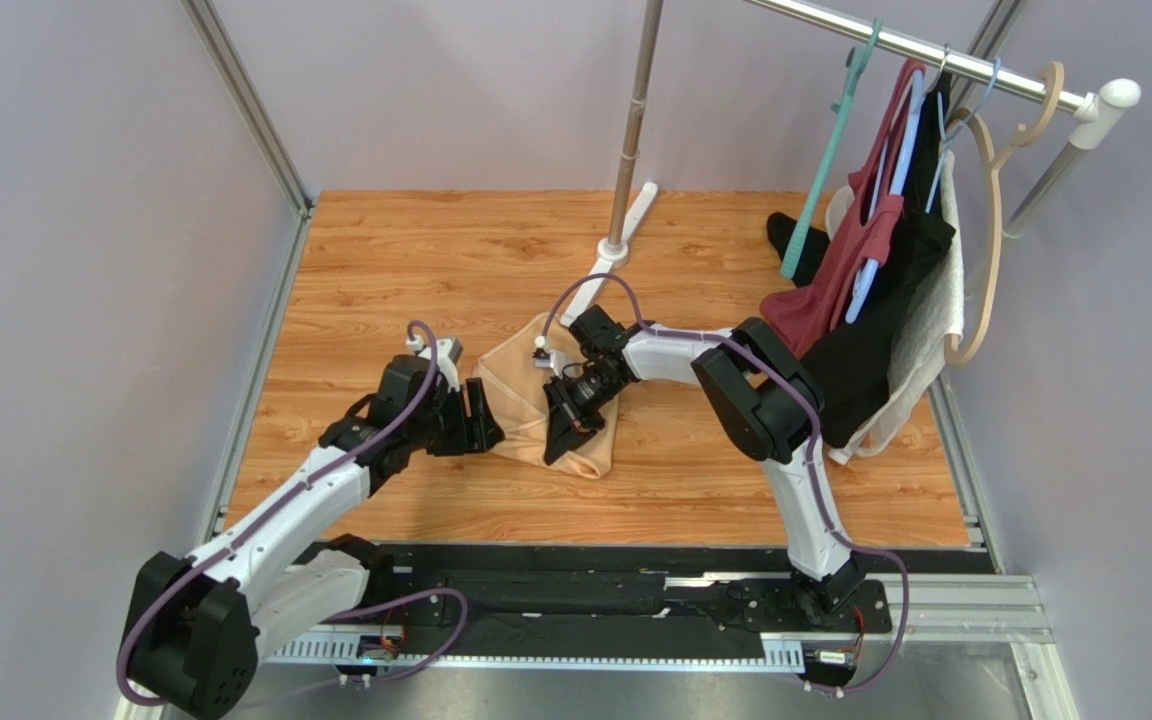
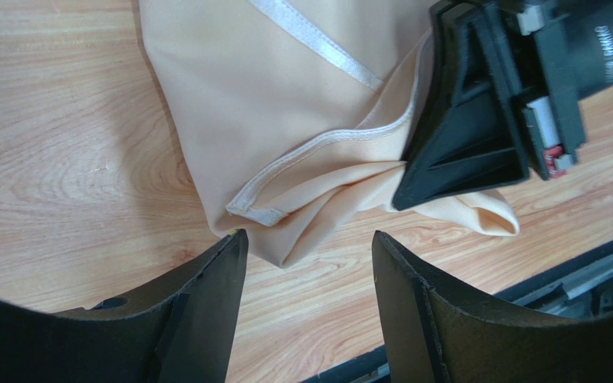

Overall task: Fold the napkin, place the utensils inside, and roll it up
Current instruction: Roll the napkin with the utensil

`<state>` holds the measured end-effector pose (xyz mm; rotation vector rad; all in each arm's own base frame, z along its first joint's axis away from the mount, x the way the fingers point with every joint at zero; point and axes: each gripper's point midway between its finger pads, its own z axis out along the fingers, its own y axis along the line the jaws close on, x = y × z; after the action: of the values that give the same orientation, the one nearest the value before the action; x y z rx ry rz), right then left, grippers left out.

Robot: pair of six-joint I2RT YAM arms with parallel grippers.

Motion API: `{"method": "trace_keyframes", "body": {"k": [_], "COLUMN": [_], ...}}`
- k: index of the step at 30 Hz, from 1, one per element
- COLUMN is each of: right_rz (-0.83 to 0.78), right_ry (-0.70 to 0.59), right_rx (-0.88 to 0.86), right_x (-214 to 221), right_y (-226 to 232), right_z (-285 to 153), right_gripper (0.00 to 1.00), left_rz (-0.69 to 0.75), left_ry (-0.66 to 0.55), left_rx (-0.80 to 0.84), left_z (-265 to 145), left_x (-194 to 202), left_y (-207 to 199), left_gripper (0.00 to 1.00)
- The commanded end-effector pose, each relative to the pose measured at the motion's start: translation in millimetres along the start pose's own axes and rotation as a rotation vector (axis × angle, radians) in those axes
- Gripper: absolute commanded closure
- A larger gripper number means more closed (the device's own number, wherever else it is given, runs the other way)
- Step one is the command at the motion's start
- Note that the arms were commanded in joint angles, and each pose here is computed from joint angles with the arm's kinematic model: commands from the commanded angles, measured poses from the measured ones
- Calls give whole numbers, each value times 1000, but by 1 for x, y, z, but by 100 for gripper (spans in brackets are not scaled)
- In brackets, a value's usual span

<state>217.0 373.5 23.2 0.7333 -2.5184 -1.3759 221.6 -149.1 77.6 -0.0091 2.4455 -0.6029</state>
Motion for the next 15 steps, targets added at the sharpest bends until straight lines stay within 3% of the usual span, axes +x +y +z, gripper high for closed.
{"method": "trace_keyframes", "body": {"k": [1, 7, 15], "right_rz": [13, 15, 14], "right_ry": [-16, -19, -27], "right_rx": [34, 40, 44], "right_x": [-8, -8, -9], "right_y": [-7, -8, -6], "right_z": [1, -1, -1], "right_gripper": [100, 100, 100], "left_rz": [-21, -87, -92], "left_ry": [-2, 197, 194], "left_rx": [66, 240, 309], "left_z": [-21, -9, -6], "left_x": [-8, 20, 7], "left_y": [-21, -51, -69], "left_gripper": [32, 32, 33]}}
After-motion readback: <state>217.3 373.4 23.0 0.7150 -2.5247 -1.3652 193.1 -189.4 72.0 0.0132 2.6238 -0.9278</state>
